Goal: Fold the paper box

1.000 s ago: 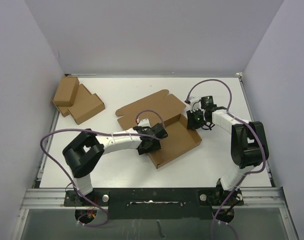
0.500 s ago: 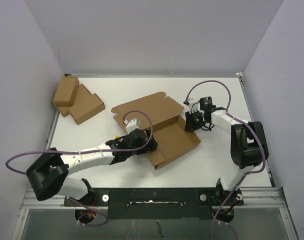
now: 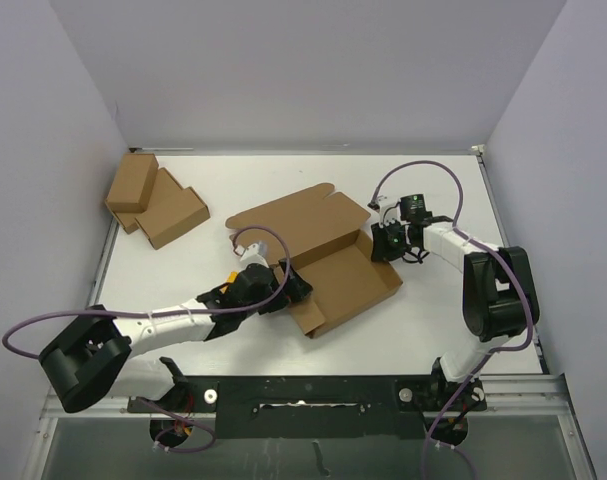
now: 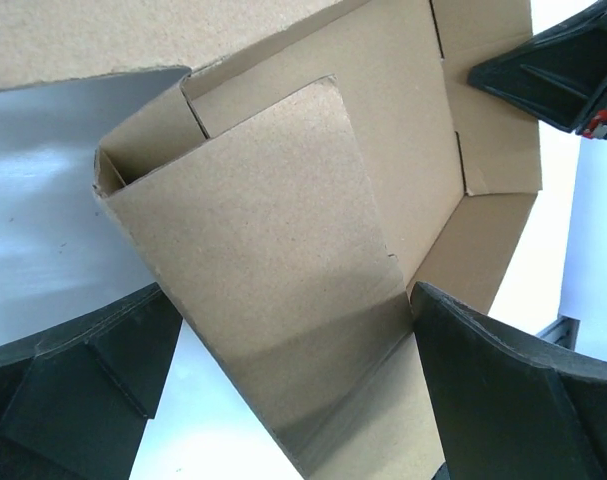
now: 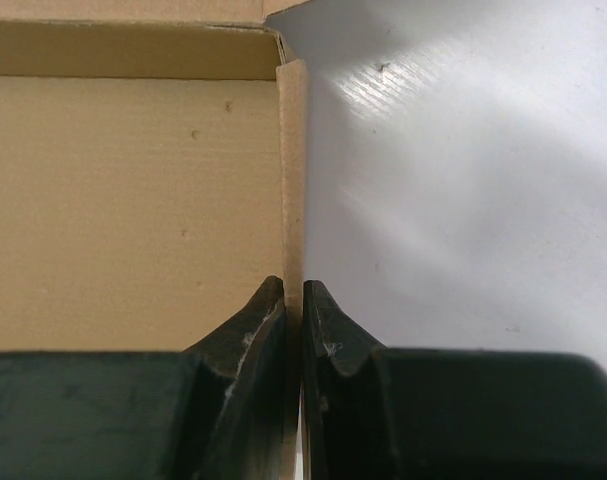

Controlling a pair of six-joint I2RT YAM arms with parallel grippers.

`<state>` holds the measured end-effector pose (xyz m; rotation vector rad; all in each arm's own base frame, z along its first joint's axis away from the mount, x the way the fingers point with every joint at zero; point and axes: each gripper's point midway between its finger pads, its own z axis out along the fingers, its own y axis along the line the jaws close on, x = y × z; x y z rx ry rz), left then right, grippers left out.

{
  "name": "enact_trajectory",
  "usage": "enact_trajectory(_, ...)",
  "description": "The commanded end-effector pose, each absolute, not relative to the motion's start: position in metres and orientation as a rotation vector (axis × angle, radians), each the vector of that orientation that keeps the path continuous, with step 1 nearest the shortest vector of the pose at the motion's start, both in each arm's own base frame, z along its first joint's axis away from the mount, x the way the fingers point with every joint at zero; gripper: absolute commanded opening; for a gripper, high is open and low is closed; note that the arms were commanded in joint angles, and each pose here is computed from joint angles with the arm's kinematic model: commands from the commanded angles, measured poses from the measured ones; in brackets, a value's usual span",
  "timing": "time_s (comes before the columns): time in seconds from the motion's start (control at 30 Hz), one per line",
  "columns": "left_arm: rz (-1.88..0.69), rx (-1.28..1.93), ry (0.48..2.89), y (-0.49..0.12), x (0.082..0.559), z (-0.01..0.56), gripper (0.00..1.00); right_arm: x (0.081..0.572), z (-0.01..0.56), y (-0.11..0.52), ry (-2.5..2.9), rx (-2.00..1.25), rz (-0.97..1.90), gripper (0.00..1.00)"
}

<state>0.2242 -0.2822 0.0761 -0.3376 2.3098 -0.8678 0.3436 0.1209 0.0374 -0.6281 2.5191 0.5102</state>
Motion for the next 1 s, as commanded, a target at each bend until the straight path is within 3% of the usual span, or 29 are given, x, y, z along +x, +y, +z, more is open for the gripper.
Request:
enact_trajectory(0.0, -1.071, -0.332, 2.166, -0.299, 0.234, 0.115, 0.98, 0.357, 0.06, 0.13, 2.42, -0.622, 0.505, 0.07)
enact_trajectory(0.53, -1.259, -0.325, 1.933, -0.291, 0.229, 0.141, 0.98, 0.358, 0.052, 0.126, 2.445, -0.628, 0.445, 0.07)
enact_trajectory(0.97, -1.29, -0.302, 1.915, -0.284, 0.223, 0.149, 0.98, 0.358, 0.048, 0.126, 2.456, -0.642, 0.433, 0.07)
